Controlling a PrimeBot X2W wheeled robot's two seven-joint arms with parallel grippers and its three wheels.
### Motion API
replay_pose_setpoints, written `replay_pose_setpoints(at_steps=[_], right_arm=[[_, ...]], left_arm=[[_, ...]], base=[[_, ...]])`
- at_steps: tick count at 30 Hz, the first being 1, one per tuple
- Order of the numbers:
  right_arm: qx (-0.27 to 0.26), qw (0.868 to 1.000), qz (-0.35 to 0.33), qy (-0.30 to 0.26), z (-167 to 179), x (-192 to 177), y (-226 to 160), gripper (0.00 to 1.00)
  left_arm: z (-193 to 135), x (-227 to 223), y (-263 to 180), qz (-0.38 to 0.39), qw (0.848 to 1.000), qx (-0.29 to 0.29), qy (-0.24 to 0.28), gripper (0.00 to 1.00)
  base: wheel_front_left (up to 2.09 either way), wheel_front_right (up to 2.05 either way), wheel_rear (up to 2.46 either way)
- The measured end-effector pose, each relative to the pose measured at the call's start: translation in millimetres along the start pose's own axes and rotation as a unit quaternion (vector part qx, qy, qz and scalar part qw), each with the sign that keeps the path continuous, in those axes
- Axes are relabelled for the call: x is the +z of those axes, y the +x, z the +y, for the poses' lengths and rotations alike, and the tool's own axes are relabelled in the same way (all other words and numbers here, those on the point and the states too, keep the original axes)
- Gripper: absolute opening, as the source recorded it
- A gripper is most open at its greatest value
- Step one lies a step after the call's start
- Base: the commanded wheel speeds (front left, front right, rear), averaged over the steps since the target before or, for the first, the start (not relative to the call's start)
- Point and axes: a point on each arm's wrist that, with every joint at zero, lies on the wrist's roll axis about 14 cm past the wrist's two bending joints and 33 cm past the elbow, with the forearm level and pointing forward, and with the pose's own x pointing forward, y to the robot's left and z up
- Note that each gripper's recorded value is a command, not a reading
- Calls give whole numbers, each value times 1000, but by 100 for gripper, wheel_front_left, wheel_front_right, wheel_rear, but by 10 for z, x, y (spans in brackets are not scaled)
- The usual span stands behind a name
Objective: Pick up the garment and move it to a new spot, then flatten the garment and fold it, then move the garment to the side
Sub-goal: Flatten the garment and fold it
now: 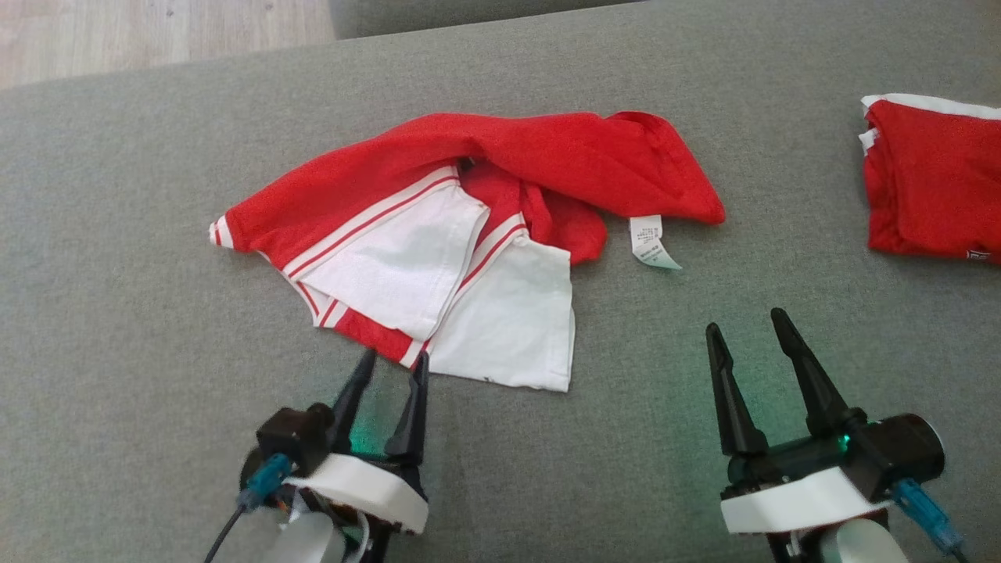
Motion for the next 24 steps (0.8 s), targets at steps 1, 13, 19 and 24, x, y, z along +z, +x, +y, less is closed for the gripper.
replay_pose_setpoints(at_steps=[1,13,19,24], right_arm=[[-1,1000,1,0,-5,-4,-3,100],[-14,1000,3,-4,-81,-7,-45,100],[-23,1000,1,-7,-132,11,-80,100],[-26,1000,-3,-8,-148,33,-94,100]], left_arm=[[-15,-82,-2,16,1000,0,-17,100],[-212,-143,228,50,997,-36,-53,100],[286,28,231,15,997,81,-2,100],[174,335,220,-42,997,64,-9,100]], base=[[0,0,0],[0,0,0],[0,0,0],[0,0,0]])
